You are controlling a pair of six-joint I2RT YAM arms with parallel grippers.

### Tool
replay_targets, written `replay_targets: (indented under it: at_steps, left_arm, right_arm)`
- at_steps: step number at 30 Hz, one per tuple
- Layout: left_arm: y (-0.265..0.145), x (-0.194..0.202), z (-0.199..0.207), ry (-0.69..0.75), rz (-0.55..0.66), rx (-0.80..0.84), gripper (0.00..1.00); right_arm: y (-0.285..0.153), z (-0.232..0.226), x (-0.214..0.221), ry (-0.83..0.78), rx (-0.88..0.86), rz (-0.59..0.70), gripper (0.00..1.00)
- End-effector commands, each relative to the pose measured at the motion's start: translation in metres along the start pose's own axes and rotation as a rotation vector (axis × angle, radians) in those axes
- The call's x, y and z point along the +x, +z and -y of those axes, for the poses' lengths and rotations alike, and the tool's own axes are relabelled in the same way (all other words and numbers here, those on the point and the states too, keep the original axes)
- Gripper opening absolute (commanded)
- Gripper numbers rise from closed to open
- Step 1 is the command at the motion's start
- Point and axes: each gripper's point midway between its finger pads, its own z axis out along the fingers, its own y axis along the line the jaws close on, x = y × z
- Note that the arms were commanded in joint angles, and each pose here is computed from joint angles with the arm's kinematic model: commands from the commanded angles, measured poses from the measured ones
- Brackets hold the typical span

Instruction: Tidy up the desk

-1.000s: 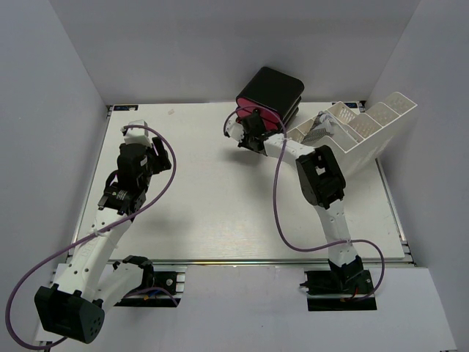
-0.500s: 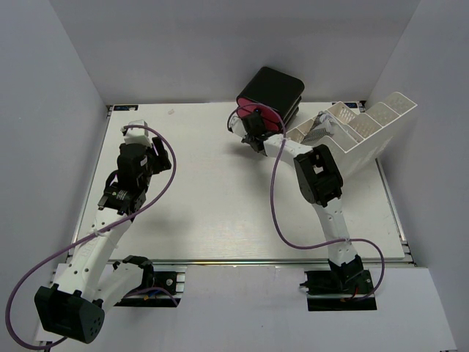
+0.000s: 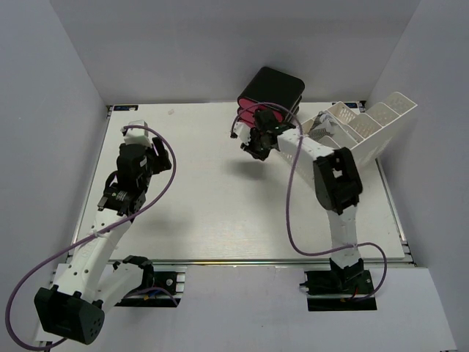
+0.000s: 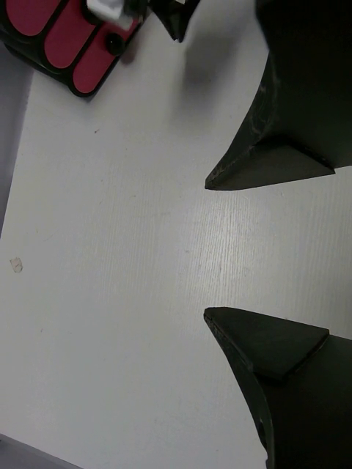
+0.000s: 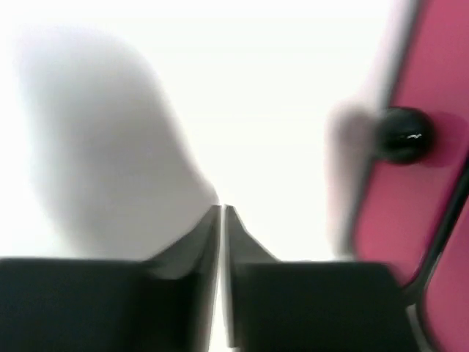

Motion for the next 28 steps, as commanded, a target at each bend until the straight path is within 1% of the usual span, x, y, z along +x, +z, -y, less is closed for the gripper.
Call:
replay_targets:
  at_steps: [1,2,3,4,5,6,7,8,9,10,11,12,14,15,16,18,20,21,22,23,25,26,28]
  left_arm:
    - [-0.005,-0.007,0.006,0.001,0.040,0.048,0.75]
    - [-0.006,-0.006,0.015,0.005,0.034,0.102,0.76]
    - [-0.006,-0.004,0.022,0.027,0.029,0.142,0.81]
    - [-0.007,-0.002,0.029,0.042,0.023,0.187,0.84]
    - [-0.012,0.002,0.045,0.055,0.013,0.287,0.92]
    - [-0.014,0.001,0.055,0.082,0.026,0.352,0.96]
    - [-0.015,0.006,0.060,0.094,0.015,0.387,0.98]
    - [-0.018,0.009,0.068,0.107,0.010,0.421,0.98]
    - [-0.019,0.013,0.075,0.121,0.004,0.461,0.98]
    - [-0.020,0.016,0.077,0.122,-0.004,0.479,0.98]
    - [-0.020,0.021,0.079,0.124,-0.019,0.493,0.98]
    - [-0.025,0.030,0.086,0.114,-0.055,0.539,0.98]
    - [-0.034,0.040,0.091,0.109,-0.087,0.594,0.98]
    - [-0.038,0.047,0.091,0.099,-0.108,0.606,0.98]
    - [-0.050,0.046,0.094,0.098,-0.092,0.644,0.98]
    - [-0.059,0.053,0.090,0.082,-0.089,0.646,0.98]
    - [-0.074,0.042,0.089,0.081,-0.032,0.666,0.98]
    - [-0.077,0.042,0.088,0.084,-0.023,0.665,0.98]
    - [-0.082,0.040,0.087,0.086,-0.007,0.668,0.98]
    - [-0.083,0.040,0.084,0.092,-0.002,0.661,0.98]
    - [-0.082,0.048,0.081,0.096,-0.006,0.652,0.98]
    - [-0.083,0.050,0.080,0.110,0.002,0.652,0.98]
    - [-0.084,0.051,0.079,0.118,-0.004,0.654,0.98]
  right_arm:
    - [-0.111,-0.055,-0.082,0.074,-0.274,0.351,0.36]
    - [-0.119,-0.072,-0.077,0.162,-0.319,0.359,0.69]
    - [-0.153,-0.056,-0.100,0.178,-0.226,0.471,0.89]
    - [-0.161,-0.049,-0.096,0.243,-0.155,0.459,0.89]
    - [-0.163,-0.058,-0.086,0.338,-0.151,0.443,0.89]
    - [-0.194,-0.053,-0.098,0.339,-0.103,0.517,0.89]
    - [-0.203,-0.049,-0.093,0.376,-0.066,0.521,0.89]
    - [-0.205,-0.054,-0.085,0.410,-0.061,0.509,0.89]
    - [-0.223,-0.056,-0.081,0.418,-0.040,0.519,0.89]
    - [-0.232,-0.060,-0.080,0.416,-0.030,0.521,0.89]
    - [-0.232,-0.067,-0.071,0.432,-0.034,0.510,0.89]
    - [-0.250,-0.071,-0.068,0.430,-0.017,0.537,0.89]
    - [-0.261,-0.075,-0.058,0.428,0.022,0.549,0.89]
    - [-0.270,-0.085,-0.050,0.418,0.031,0.566,0.89]
    - [-0.273,-0.088,-0.043,0.416,0.045,0.569,0.89]
    - [-0.283,-0.101,-0.031,0.404,0.060,0.603,0.89]
    - [-0.288,-0.111,-0.024,0.394,0.060,0.630,0.89]
    - [-0.302,-0.113,-0.024,0.385,0.080,0.678,0.89]
    - [-0.293,-0.120,-0.012,0.404,0.079,0.658,0.89]
    - [-0.301,-0.118,-0.009,0.411,0.104,0.685,0.89]
    - [-0.300,-0.123,0.000,0.424,0.106,0.671,0.89]
    - [-0.307,-0.124,0.002,0.423,0.117,0.691,0.89]
    - [-0.307,-0.129,0.008,0.442,0.113,0.706,0.89]
